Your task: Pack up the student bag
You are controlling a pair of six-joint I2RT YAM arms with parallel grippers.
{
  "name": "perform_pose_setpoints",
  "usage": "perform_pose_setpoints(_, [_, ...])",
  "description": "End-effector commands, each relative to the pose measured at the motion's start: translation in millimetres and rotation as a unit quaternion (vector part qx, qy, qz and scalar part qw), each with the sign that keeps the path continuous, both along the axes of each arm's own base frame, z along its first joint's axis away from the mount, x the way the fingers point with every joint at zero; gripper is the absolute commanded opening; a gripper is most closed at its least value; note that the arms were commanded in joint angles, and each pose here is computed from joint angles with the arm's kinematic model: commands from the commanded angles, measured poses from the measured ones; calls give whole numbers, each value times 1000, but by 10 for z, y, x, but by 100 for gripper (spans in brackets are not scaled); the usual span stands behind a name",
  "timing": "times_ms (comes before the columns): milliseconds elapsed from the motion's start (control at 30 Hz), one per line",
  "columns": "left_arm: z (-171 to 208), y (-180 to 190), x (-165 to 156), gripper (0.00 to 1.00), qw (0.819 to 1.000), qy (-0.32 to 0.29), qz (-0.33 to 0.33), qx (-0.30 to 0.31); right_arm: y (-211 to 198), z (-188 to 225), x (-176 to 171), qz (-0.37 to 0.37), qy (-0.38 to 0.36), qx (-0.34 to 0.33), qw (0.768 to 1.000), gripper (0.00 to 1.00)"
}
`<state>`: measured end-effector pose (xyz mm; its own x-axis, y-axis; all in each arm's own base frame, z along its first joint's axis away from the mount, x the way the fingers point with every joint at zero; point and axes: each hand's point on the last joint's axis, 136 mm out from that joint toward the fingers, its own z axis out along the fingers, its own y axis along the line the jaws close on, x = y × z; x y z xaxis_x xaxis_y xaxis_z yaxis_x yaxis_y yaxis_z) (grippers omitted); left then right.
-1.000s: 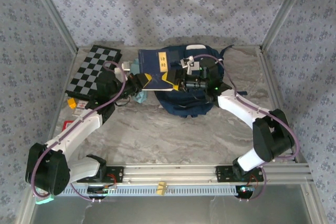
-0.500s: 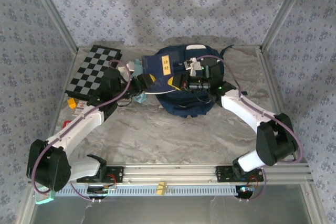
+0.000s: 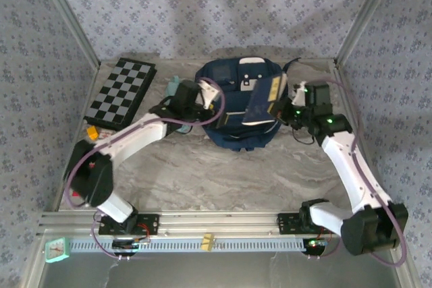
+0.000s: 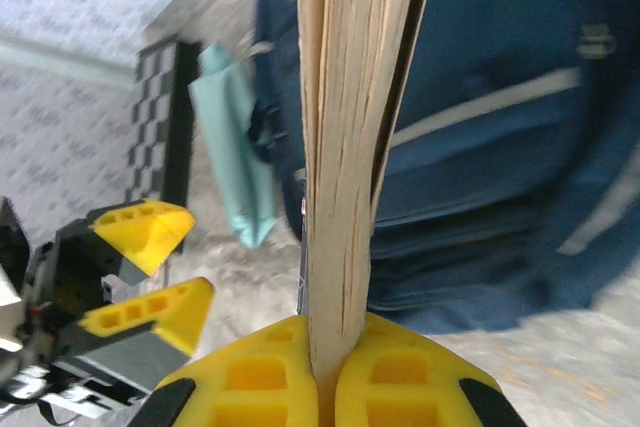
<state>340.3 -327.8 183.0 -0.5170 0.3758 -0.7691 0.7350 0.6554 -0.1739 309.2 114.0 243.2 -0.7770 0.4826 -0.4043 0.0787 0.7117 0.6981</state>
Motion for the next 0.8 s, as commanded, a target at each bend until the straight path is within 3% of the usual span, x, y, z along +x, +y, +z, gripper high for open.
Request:
perform_pose_setpoints(0, [-168, -206, 92, 74, 990, -62, -90, 88, -341, -110, -214, -48, 27, -32, 998, 0])
perform_pose_setpoints(233, [-629, -597, 176, 81, 969, -67, -171, 167, -563, -144, -322, -76, 37, -11, 996, 0])
perform_pose_setpoints(567, [-1012, -742, 415, 85, 949, -83, -182, 242, -608, -190, -275, -78, 39, 0, 996, 0])
perform_pose_setpoints(700, [-1045, -777, 589, 77, 947, -107, -164, 253, -613, -216, -272, -78, 43, 4, 996, 0])
perform_pose_setpoints(767, [-1011, -789, 667, 63, 947, -119, -152, 255, -616, -209, -279, -78, 42, 6, 996, 0])
